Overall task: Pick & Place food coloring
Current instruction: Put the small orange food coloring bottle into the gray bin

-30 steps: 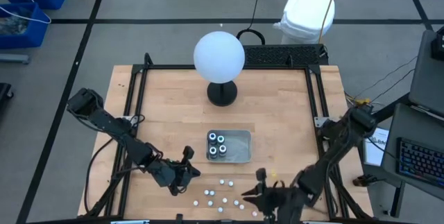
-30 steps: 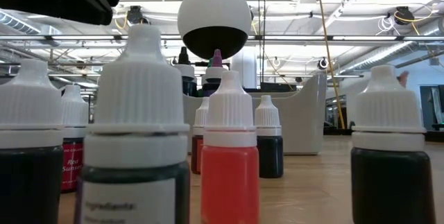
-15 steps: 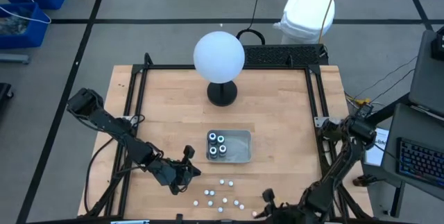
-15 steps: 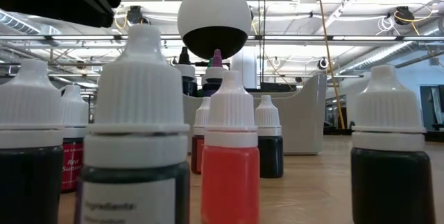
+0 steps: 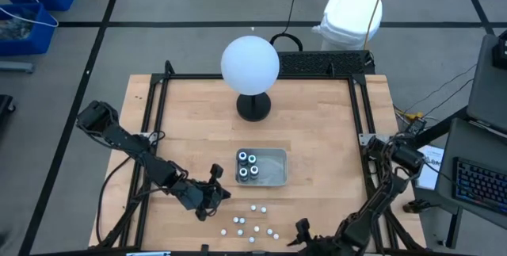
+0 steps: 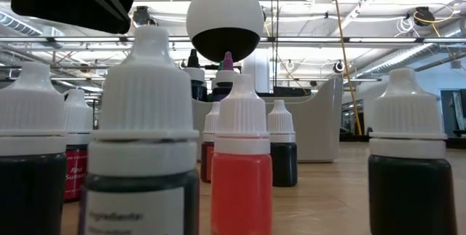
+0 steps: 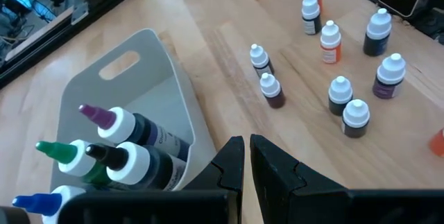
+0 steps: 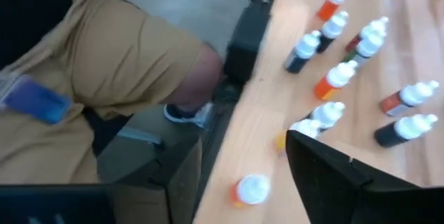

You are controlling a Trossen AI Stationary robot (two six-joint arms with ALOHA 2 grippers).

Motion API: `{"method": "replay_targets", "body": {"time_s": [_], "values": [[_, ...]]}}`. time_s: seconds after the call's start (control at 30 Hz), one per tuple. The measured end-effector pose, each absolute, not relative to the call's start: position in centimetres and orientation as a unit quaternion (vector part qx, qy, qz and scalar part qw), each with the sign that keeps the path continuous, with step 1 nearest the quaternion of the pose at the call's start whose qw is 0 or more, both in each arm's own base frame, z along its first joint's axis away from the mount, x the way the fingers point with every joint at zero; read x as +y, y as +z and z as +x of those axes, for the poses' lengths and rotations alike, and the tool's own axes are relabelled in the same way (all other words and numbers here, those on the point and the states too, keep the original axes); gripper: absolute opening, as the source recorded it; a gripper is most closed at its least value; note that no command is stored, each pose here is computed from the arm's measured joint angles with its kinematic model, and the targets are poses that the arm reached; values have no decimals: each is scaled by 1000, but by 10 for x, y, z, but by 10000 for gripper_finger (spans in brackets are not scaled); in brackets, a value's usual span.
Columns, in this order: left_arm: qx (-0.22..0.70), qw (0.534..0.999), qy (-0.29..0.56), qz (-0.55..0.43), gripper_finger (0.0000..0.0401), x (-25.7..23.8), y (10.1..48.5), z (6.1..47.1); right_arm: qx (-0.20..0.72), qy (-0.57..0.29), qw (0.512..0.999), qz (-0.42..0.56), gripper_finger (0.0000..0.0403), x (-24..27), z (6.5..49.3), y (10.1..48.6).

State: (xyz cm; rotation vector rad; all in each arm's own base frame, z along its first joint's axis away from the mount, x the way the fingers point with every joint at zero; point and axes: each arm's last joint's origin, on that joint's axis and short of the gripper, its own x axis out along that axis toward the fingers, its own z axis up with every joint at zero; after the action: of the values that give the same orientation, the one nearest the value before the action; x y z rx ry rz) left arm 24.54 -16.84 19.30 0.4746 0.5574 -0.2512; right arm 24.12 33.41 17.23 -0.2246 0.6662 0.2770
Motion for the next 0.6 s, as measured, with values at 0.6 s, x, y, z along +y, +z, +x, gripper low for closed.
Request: {"method": "replay_targets", "body": {"time_s": [0.6], "values": [[272, 926, -125, 230, 35, -169, 193, 245, 340, 121, 931, -53, 205, 310, 242, 138]]}}
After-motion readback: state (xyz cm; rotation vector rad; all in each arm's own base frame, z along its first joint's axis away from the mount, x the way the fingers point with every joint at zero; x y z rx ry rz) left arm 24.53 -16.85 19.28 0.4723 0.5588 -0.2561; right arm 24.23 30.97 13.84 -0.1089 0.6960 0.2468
